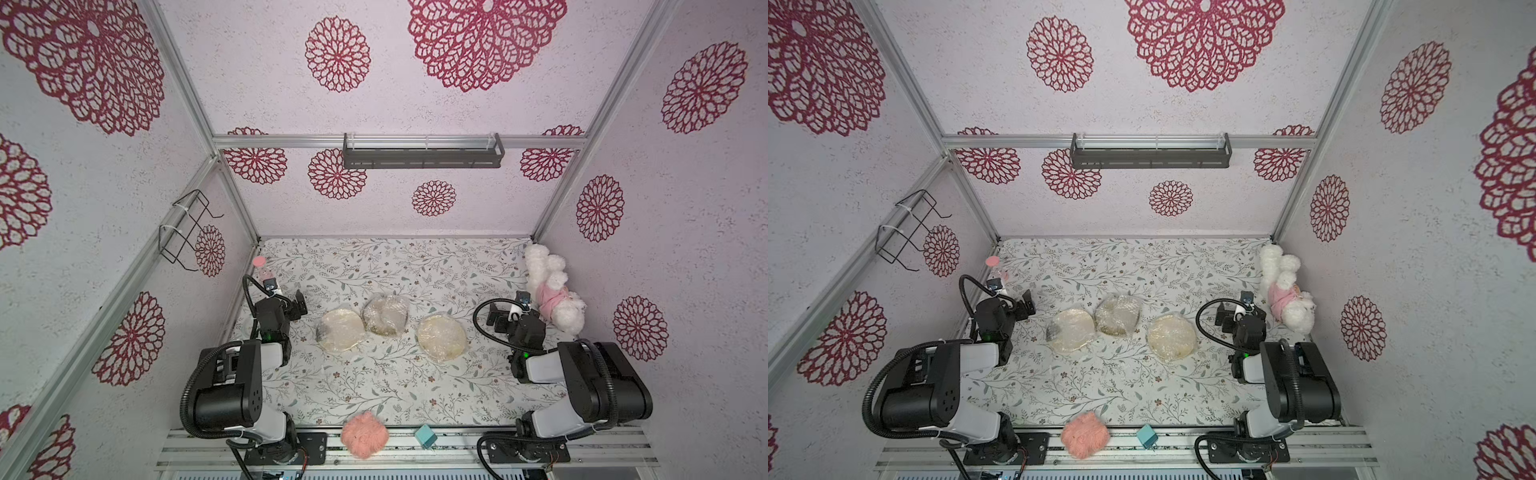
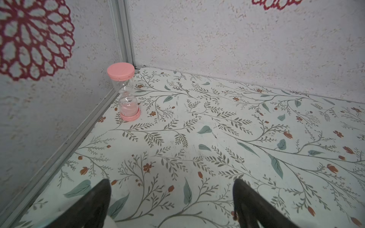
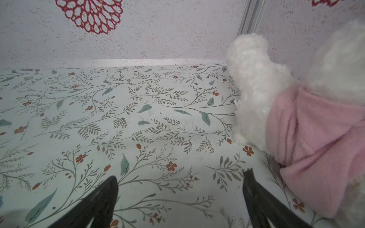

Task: Unpack dinner plates from bubble wrap
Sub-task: Unwrap the bubble wrap at the center of the board.

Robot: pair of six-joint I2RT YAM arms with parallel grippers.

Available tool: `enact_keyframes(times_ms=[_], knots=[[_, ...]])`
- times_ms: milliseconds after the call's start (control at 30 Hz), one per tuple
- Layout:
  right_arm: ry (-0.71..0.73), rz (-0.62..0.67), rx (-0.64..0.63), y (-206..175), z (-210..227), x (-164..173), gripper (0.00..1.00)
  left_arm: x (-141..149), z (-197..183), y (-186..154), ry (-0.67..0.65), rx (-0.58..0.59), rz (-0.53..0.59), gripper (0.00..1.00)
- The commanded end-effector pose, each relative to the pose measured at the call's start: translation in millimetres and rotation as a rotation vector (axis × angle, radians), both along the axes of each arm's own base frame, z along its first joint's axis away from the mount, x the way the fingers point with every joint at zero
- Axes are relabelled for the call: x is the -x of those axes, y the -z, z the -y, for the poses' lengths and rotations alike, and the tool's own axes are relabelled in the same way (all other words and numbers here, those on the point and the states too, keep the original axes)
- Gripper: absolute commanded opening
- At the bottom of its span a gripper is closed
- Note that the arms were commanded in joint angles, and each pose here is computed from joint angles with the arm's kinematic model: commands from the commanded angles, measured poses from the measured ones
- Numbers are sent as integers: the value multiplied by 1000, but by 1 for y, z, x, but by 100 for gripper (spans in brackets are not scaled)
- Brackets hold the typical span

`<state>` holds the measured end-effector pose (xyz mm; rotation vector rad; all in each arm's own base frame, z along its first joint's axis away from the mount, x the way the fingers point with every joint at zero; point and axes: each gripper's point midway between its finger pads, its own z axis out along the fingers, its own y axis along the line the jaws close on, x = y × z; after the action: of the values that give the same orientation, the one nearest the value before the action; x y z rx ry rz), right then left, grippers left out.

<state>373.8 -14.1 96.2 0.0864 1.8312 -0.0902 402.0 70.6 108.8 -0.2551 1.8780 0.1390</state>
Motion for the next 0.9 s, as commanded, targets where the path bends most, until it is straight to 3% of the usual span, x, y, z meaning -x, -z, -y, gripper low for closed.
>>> enact_keyframes(times_ms=[0,867], knots=[[12,59,14,-16,4,-6,99,-3,-4,-8,-7,-14,30,97],[7,59,2,-16,4,-6,99,-4,-5,-8,-7,-14,30,97]])
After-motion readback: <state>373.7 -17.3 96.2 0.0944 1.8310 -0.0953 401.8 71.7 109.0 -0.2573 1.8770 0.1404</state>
